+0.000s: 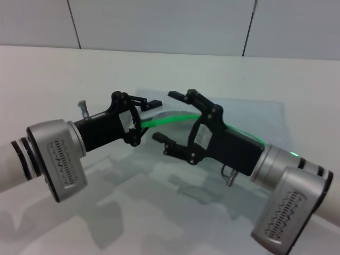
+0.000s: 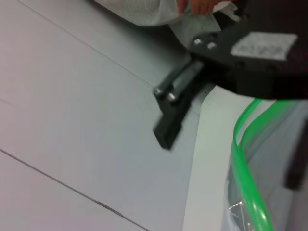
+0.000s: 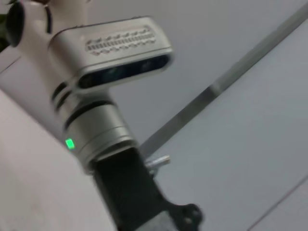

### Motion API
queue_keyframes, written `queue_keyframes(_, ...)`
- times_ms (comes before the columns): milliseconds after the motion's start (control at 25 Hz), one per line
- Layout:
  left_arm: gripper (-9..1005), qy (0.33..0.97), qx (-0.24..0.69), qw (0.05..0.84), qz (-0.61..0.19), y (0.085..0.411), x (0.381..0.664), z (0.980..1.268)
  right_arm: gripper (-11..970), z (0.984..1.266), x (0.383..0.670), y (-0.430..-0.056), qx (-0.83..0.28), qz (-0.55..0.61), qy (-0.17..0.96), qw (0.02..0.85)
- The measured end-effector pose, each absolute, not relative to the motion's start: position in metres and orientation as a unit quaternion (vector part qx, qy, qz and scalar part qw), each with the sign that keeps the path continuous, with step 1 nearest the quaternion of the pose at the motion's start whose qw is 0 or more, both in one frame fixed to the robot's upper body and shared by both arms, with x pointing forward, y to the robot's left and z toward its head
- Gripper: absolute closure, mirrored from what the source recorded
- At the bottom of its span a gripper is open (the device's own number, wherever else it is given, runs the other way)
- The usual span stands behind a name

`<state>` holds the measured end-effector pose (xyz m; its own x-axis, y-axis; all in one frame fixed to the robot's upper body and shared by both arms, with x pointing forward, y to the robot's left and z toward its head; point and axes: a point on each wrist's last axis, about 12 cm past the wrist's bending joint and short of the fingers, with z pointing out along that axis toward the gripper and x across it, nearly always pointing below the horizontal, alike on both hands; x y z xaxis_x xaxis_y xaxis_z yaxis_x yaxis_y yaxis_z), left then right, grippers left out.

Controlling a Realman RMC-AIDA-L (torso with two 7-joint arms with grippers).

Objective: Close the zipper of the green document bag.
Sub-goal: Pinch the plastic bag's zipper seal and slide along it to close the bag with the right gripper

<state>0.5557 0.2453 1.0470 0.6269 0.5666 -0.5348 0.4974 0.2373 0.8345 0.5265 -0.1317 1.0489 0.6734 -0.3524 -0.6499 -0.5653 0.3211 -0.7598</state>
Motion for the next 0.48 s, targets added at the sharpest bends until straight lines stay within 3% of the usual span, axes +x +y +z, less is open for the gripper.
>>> queue_keyframes(480,939,0.405,0.627,0.664,0.033,0.249,0.559,1.055,89,1.05,0.527,-0.141,-0.565,0.067,0.4,0.718)
